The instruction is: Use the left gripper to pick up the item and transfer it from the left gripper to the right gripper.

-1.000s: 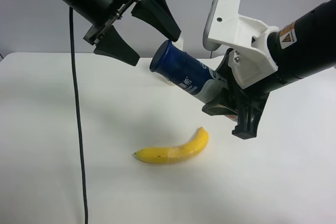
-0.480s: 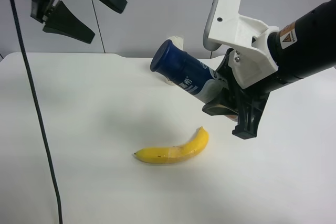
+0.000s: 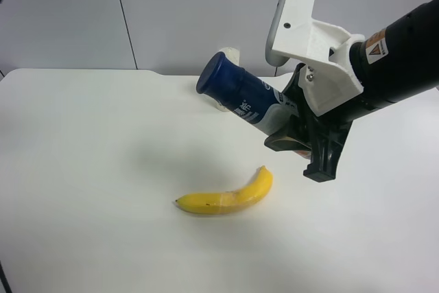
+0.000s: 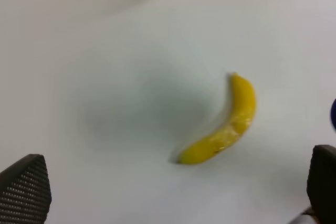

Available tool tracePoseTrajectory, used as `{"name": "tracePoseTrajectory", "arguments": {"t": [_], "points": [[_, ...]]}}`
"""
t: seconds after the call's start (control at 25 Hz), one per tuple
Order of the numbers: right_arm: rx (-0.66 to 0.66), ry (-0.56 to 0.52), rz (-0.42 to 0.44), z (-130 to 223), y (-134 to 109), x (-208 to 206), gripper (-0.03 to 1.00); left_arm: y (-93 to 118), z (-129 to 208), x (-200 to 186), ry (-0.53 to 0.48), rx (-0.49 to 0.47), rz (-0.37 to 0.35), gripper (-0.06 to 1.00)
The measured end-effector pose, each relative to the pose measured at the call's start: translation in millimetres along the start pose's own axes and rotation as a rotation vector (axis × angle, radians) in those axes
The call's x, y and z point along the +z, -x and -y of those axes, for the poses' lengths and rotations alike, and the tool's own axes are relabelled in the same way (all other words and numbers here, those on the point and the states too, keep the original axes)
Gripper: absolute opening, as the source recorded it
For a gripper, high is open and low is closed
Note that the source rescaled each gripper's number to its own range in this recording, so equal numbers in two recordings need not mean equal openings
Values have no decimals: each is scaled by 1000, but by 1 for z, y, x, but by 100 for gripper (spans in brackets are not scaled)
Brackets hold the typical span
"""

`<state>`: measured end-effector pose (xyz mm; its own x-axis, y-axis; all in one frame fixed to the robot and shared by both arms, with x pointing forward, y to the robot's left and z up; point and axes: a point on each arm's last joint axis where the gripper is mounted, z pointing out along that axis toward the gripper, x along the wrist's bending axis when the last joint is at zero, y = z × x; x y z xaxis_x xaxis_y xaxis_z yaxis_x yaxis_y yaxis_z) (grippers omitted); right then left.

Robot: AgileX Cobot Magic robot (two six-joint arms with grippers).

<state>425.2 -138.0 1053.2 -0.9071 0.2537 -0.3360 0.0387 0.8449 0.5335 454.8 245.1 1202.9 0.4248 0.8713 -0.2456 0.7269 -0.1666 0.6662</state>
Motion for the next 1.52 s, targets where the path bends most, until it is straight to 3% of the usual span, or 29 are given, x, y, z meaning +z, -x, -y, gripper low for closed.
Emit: {"name": "tracePoseTrajectory", "arguments": {"t": [0.36, 0.72, 1.04, 1.32, 1.52], "points": [[1, 0, 0, 0, 0, 0, 0, 25, 97, -76, 141, 68, -233, 99], [8, 0, 0, 0, 0, 0, 0, 28, 205, -87, 244, 66, -388, 99], [34, 0, 0, 0, 0, 0, 0, 24, 267, -67, 349, 58, -416, 99], [70, 0, 0, 0, 0, 0, 0, 19, 268, -56, 408, 33, -415, 99], [86, 0, 0, 0, 0, 0, 0, 12, 270, -41, 382, 13, -410, 99]]}}
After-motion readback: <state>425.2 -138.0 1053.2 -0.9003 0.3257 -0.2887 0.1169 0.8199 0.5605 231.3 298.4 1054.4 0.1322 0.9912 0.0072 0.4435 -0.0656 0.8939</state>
